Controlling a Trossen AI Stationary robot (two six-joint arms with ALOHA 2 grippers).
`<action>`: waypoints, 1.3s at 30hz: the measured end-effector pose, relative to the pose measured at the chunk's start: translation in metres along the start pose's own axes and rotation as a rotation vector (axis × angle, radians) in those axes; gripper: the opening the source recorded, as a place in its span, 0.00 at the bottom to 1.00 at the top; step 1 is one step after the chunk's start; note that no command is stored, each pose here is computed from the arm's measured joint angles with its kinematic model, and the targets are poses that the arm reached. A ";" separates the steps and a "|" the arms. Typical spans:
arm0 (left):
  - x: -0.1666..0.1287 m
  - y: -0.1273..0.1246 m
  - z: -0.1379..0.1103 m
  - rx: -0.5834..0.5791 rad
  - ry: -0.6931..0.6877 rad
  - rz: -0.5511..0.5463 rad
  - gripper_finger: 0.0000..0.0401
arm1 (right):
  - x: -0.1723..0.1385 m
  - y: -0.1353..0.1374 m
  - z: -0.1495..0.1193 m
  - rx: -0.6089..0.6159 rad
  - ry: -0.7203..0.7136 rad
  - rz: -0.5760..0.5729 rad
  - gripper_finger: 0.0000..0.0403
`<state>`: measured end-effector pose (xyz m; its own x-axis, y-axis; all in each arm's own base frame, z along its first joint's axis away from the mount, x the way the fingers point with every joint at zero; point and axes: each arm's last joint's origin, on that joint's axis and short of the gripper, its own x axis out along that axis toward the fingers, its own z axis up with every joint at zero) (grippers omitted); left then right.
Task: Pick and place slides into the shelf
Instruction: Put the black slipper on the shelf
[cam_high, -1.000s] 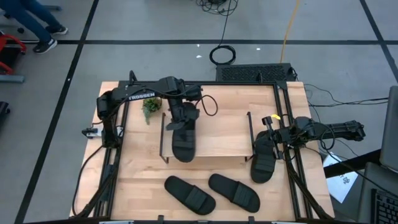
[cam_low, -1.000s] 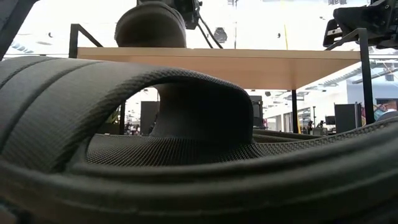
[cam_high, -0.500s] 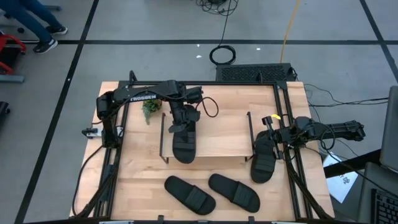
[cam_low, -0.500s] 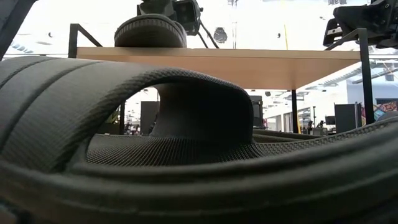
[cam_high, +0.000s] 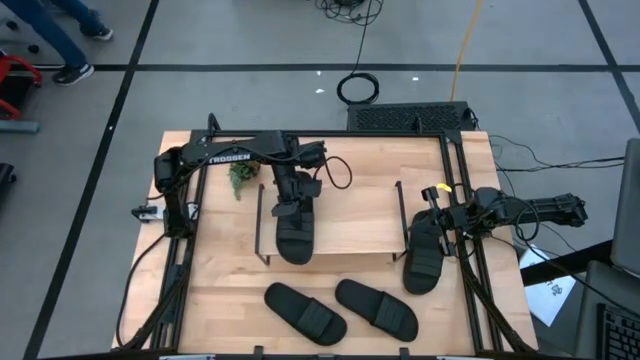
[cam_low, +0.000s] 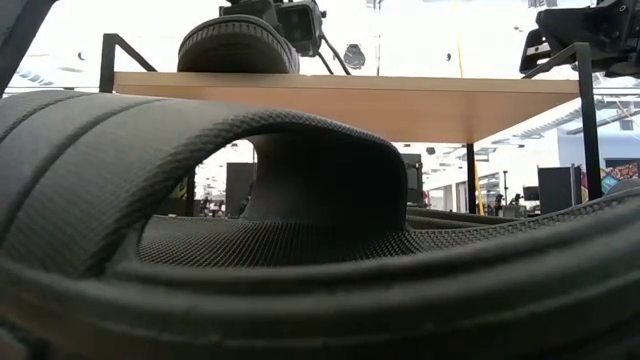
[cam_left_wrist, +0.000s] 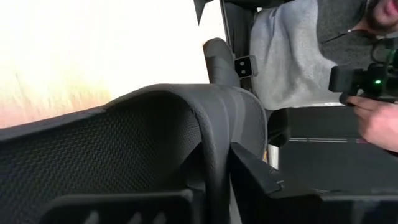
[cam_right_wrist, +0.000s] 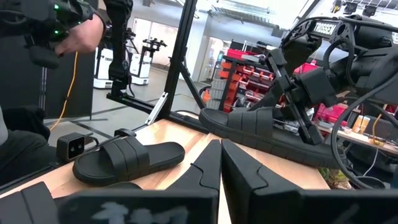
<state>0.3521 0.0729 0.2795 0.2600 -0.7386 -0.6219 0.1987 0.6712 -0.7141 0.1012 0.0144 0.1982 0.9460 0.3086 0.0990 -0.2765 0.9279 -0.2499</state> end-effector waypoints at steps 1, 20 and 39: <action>0.000 0.000 0.000 0.000 0.000 0.001 0.16 | 0.000 0.000 0.000 0.000 0.000 0.000 0.00; 0.000 0.001 0.000 -0.056 -0.001 -0.011 0.86 | 0.000 0.000 0.000 0.008 0.000 0.001 0.00; -0.034 -0.037 -0.007 0.089 -0.103 0.153 0.93 | 0.000 0.000 0.001 0.006 -0.009 0.000 0.00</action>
<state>0.3294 0.0726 0.3245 0.3878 -0.6206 -0.6815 0.2307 0.7812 -0.5801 0.1011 0.0144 0.1991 0.9445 0.3102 0.1080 -0.2772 0.9292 -0.2443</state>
